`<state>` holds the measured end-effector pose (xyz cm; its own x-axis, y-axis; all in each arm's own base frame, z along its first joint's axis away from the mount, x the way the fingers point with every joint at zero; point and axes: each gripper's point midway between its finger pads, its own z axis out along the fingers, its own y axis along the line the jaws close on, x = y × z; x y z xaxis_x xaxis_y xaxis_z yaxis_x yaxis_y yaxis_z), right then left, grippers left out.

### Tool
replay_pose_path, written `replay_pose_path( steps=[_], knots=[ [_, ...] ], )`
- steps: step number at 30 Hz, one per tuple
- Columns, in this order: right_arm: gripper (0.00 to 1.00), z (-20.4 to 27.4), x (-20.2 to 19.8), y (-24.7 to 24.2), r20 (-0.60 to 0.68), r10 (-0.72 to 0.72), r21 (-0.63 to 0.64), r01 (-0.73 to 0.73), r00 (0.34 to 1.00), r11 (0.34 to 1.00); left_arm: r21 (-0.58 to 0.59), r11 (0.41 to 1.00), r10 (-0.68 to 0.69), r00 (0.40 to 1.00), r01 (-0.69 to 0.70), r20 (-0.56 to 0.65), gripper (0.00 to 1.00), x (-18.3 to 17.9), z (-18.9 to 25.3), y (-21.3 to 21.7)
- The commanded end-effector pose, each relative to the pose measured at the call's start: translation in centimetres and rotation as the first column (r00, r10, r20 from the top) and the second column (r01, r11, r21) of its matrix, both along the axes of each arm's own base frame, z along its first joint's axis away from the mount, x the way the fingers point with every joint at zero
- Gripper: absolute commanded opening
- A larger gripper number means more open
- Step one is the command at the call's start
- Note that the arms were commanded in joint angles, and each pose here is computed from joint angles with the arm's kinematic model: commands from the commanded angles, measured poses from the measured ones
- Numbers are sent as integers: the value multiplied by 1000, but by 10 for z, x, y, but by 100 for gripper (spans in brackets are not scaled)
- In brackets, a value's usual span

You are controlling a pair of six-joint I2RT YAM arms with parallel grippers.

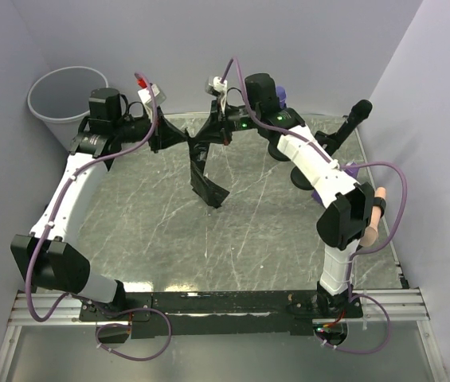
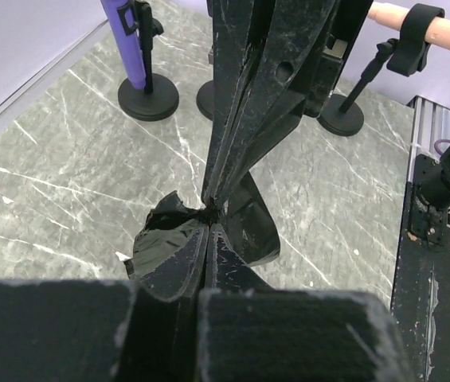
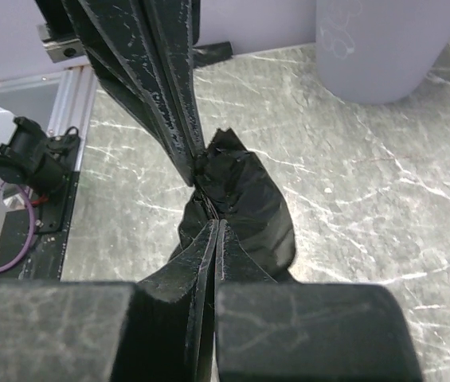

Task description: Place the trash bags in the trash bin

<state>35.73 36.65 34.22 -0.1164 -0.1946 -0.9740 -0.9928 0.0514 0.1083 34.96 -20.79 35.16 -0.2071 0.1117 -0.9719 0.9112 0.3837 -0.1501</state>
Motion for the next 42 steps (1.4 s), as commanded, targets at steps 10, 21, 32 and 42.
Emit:
replay_pose_path(
  steps=[10, 21, 32, 42],
  knots=[
    [41, 44, -28, -13, 109, 6, 34, -10, 994, 999, -29, 999, -26, 997, 28, 67, 1, -10, 15, 0],
    [43, 45, -18, 7, 26, 52, 83, -54, 998, 995, 34, 994, -106, 980, 101, 169, 1, -25, 16, -3],
    [42, 36, -23, 19, -23, 97, 88, -95, 995, 992, 37, 994, -109, 976, 104, 191, 1, -25, 18, -4],
    [9, 34, -24, 25, -46, 139, 109, -133, 989, 985, 92, 990, -122, 961, 102, 249, 1, -25, 13, -6]
  ],
)
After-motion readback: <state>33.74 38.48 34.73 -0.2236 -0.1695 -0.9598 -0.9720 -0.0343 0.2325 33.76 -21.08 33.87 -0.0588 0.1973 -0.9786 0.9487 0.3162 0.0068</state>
